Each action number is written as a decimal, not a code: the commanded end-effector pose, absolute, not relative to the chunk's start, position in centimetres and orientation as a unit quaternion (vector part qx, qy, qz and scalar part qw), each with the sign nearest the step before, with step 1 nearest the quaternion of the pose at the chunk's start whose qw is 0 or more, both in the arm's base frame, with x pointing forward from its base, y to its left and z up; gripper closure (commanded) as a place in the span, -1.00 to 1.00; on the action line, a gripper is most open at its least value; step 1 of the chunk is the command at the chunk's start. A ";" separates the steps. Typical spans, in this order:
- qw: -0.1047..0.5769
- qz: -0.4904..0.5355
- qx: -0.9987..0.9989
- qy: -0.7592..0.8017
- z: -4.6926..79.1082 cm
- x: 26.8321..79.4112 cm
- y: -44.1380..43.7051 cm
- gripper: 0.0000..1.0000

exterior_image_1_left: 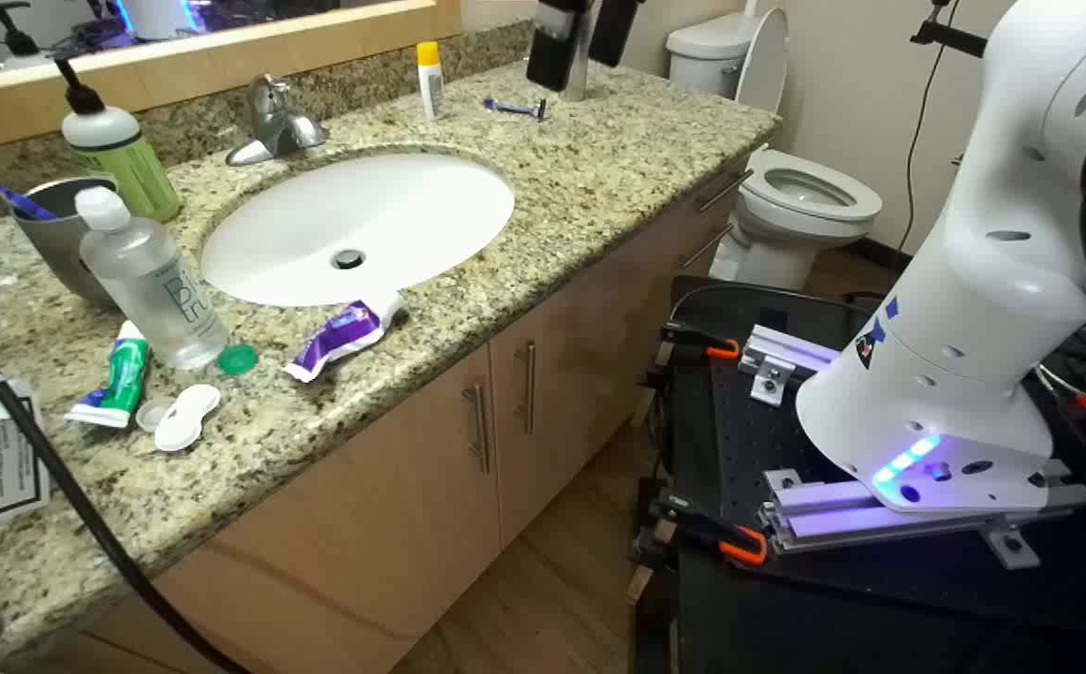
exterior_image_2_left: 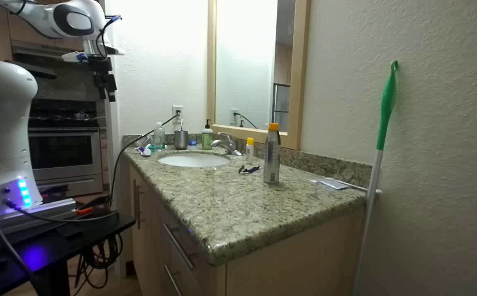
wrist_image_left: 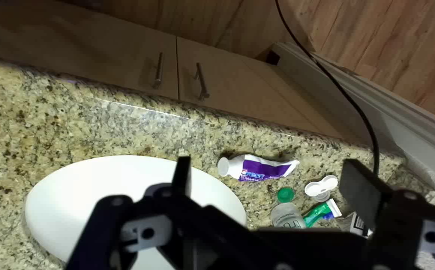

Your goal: Open the tap

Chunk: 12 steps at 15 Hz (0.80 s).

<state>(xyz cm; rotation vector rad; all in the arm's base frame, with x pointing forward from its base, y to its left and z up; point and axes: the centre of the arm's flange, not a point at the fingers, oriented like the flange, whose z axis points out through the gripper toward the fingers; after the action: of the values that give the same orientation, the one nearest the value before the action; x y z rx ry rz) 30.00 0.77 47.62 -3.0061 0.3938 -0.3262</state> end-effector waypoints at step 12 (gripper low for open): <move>0.176 -0.309 -0.889 0.287 51.4 46.2 -7.0 -1.00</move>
<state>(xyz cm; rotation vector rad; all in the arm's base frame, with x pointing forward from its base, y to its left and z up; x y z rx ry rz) 40.14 -3.02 50.73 -2.6411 0.7194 -0.7521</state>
